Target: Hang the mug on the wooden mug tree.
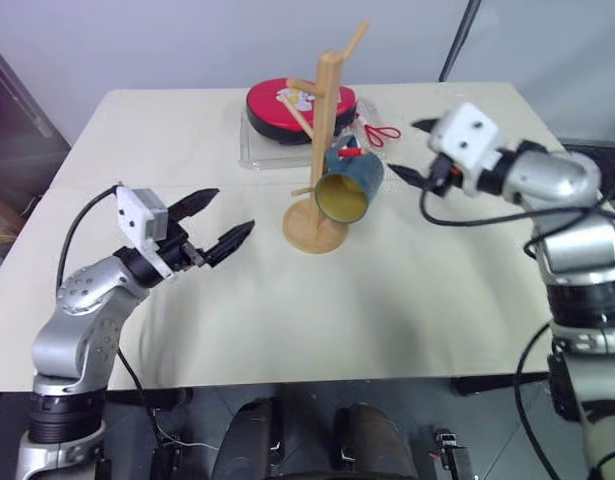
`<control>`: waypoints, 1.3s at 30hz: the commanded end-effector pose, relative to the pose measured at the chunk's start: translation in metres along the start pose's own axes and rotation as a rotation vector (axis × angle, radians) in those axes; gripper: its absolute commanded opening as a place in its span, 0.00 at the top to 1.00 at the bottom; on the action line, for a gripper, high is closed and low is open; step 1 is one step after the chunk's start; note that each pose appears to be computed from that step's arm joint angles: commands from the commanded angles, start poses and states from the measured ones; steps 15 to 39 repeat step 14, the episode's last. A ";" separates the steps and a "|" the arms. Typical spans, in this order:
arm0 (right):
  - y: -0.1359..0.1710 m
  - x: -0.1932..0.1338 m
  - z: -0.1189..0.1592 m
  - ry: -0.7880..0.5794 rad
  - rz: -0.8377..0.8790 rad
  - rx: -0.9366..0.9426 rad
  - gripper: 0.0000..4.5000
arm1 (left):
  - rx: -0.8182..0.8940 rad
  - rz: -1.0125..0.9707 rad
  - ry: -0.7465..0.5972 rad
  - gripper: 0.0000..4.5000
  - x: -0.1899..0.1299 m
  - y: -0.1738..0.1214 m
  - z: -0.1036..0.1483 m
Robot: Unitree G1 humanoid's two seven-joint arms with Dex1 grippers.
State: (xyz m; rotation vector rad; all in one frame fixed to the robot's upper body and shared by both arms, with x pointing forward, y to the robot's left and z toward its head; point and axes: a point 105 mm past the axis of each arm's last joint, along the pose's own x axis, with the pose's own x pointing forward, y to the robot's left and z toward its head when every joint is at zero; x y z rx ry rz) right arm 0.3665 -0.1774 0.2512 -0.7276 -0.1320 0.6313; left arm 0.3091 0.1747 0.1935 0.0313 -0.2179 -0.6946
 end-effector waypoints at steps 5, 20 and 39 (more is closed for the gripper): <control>0.023 -0.038 -0.080 -0.039 -0.238 0.394 0.24 | 0.000 0.384 0.098 0.00 -0.026 0.051 -0.054; 0.045 -0.048 -0.102 -0.075 -0.286 0.529 0.24 | -0.008 0.459 0.133 0.00 -0.043 0.060 -0.077; 0.045 -0.048 -0.102 -0.075 -0.286 0.529 0.24 | -0.008 0.459 0.133 0.00 -0.043 0.060 -0.077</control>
